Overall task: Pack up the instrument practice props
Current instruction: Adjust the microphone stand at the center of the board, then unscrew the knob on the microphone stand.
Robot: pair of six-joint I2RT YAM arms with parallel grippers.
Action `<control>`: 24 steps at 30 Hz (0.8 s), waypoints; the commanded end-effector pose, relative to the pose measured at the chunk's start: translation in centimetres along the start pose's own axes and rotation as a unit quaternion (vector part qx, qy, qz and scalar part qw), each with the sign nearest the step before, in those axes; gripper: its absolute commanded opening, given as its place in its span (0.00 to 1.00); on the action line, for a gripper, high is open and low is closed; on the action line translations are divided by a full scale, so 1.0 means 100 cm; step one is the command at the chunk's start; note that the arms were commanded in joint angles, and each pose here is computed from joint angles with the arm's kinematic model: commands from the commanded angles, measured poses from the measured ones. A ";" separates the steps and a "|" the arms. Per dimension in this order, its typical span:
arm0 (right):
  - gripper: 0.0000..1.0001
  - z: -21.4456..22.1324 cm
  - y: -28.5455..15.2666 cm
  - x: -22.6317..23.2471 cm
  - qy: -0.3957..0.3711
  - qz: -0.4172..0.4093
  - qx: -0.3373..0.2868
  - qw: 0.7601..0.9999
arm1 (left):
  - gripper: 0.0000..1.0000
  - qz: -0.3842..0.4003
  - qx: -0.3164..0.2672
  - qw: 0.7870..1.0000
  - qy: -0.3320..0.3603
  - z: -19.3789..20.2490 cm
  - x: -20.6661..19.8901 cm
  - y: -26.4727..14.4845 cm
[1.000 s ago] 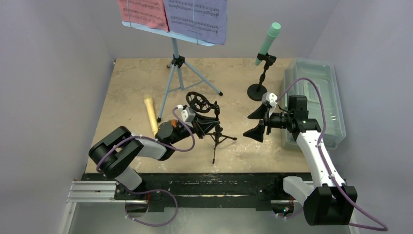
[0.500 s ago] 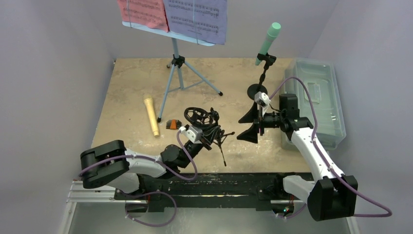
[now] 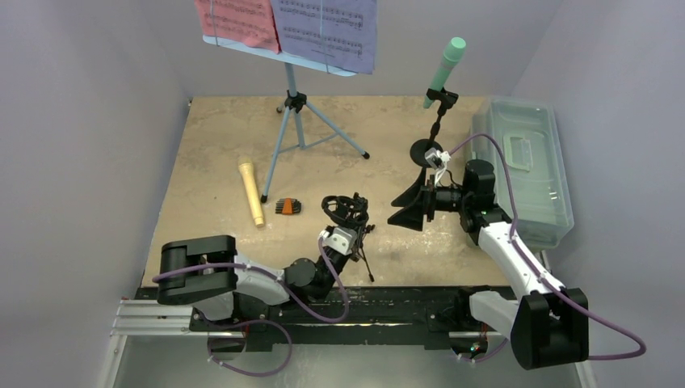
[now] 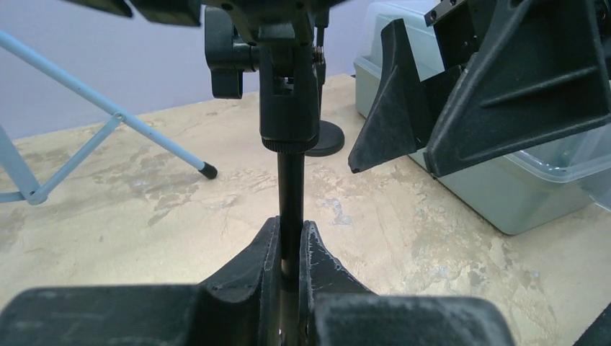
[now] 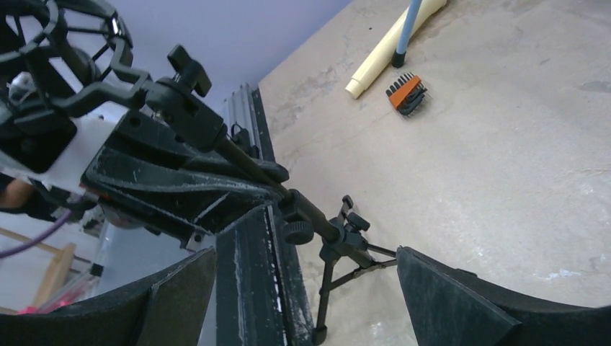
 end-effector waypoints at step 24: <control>0.90 0.001 0.022 -0.005 0.111 -0.013 -0.012 0.994 | 0.00 -0.094 -0.072 0.989 -0.091 -0.042 -0.013 0.014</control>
Point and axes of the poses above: each gripper's point midway between its finger pads, its own y axis out along the fingers, its own x axis along the line the jaws close on, z = x × y, the point moved 5 cm from there along -y, back along the fingers, and after that the axes turned 1 degree about y, right-handed, at the moved point
